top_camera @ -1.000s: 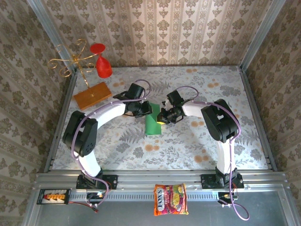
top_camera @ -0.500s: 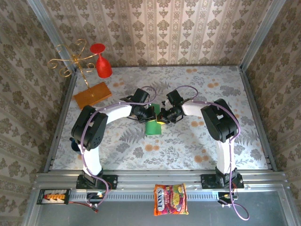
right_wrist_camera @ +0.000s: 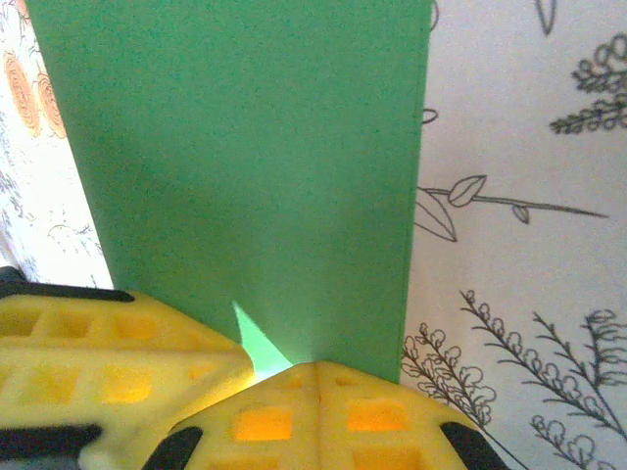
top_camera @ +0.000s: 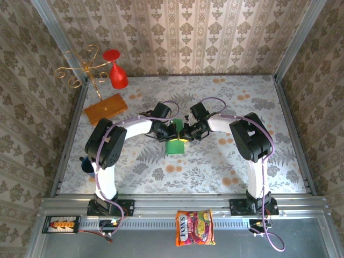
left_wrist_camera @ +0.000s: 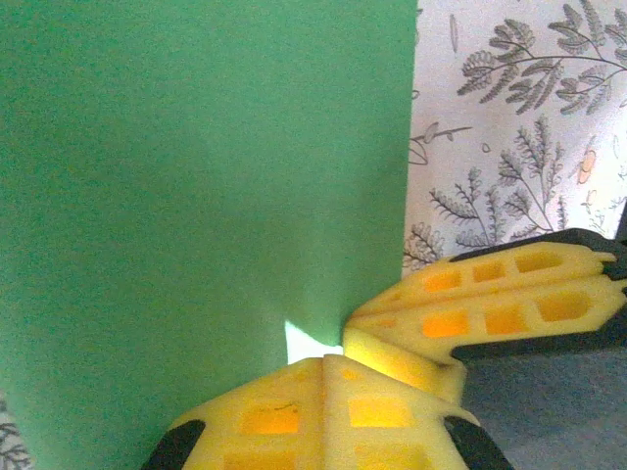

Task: Fold a paper plane with a square sheet of paper (pick it up from the middle)

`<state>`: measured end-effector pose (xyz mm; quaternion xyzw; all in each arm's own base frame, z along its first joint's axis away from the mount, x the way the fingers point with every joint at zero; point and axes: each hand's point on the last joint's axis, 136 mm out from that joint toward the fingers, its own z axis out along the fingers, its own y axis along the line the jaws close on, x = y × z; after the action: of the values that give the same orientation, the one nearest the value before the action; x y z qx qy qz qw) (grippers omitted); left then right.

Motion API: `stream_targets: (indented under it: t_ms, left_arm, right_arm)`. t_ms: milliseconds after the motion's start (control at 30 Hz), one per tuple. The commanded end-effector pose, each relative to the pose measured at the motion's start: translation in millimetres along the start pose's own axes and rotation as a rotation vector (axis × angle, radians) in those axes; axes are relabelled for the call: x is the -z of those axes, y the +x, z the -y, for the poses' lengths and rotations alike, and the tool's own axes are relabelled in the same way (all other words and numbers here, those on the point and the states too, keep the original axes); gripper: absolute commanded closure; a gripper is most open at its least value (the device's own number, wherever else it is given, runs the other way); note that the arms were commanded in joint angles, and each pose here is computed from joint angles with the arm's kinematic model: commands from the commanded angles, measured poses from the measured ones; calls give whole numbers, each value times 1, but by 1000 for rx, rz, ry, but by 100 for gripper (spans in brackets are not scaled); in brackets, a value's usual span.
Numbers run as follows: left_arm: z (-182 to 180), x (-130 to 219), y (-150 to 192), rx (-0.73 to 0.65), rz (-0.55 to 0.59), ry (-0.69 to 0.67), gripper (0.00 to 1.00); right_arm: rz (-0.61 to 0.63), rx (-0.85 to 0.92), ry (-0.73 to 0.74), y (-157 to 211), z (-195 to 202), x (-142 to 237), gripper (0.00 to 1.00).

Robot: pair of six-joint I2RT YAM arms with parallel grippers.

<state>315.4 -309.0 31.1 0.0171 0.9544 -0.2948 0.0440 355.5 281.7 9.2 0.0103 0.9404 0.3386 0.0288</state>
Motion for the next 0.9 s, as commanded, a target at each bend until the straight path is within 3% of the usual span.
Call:
stream_targets:
  t_ms: [0,367,567,733,867]
  left_arm:
    - [-21,-4,7,6,-37,-49,100]
    - [-67,8,17,59,-32,-71,100]
    - [-99,35,16,124,14,-72,100]
    - [-70,63,2,70,86,7,100]
    - [-31,62,-10,15,118,93,100]
  right_arm:
    - [-167,-136,380,58,105,-22,100]
    - [-213,-126,466,68,128,-21,100]
    - [-240,-121,511,74,135,-15,100]
    - [-233,-116,514,72,134,-13,100]
    - [-237,-118,513,73,134,-14,100]
